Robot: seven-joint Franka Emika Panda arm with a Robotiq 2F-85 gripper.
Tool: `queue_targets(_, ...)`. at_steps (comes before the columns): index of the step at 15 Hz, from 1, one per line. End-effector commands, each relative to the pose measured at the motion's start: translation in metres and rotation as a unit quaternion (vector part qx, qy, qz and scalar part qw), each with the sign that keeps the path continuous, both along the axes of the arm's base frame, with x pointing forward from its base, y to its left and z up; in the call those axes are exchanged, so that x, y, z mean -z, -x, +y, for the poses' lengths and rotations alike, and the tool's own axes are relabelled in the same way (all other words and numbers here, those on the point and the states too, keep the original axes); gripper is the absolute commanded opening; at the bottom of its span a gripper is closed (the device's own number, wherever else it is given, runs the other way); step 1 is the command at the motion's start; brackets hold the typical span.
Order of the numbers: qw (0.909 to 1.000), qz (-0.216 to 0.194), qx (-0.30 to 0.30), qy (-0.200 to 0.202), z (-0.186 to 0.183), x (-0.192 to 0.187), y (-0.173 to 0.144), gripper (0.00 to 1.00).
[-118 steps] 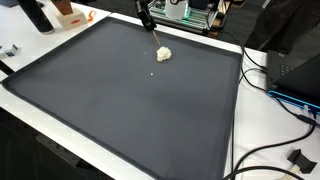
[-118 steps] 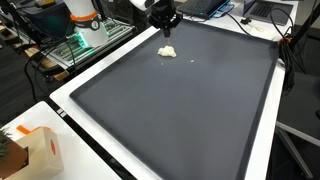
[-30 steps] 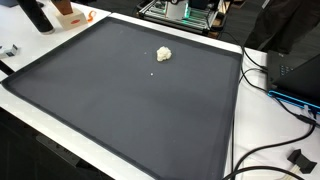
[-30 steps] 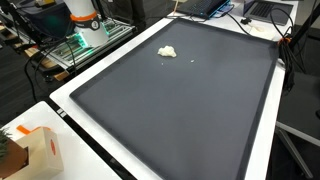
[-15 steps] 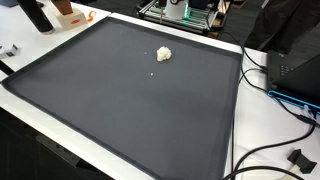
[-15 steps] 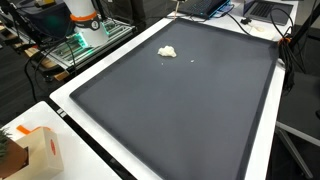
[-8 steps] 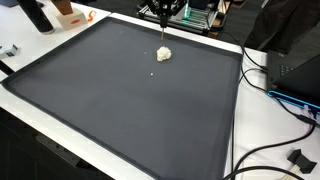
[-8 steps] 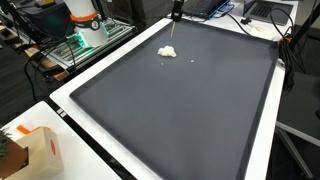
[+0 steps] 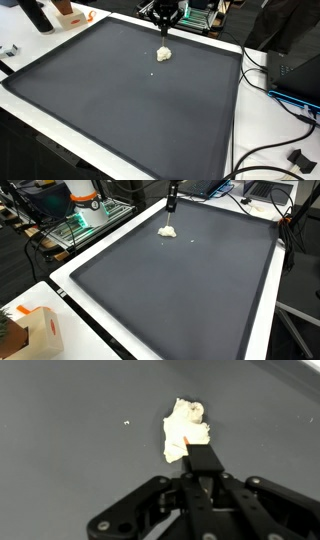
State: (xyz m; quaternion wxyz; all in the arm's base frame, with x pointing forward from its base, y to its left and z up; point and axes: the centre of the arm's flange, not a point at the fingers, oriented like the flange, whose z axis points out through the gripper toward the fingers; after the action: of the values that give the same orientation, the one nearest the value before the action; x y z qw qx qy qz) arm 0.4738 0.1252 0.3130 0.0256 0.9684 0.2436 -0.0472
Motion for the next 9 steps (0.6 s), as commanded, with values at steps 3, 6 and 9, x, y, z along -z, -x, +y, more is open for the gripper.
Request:
queue_targets(3,0.9994,-0.018,-0.016,-0.023,-0.017,0.017,0.023,0.03)
queue_targets(6,0.9988,-0.03,-0.021,-0.032,-0.02,0.023,0.026,0.03)
queue_targets(9,0.9982,-0.038,-0.025,-0.039,-0.023,0.025,0.028,0.03)
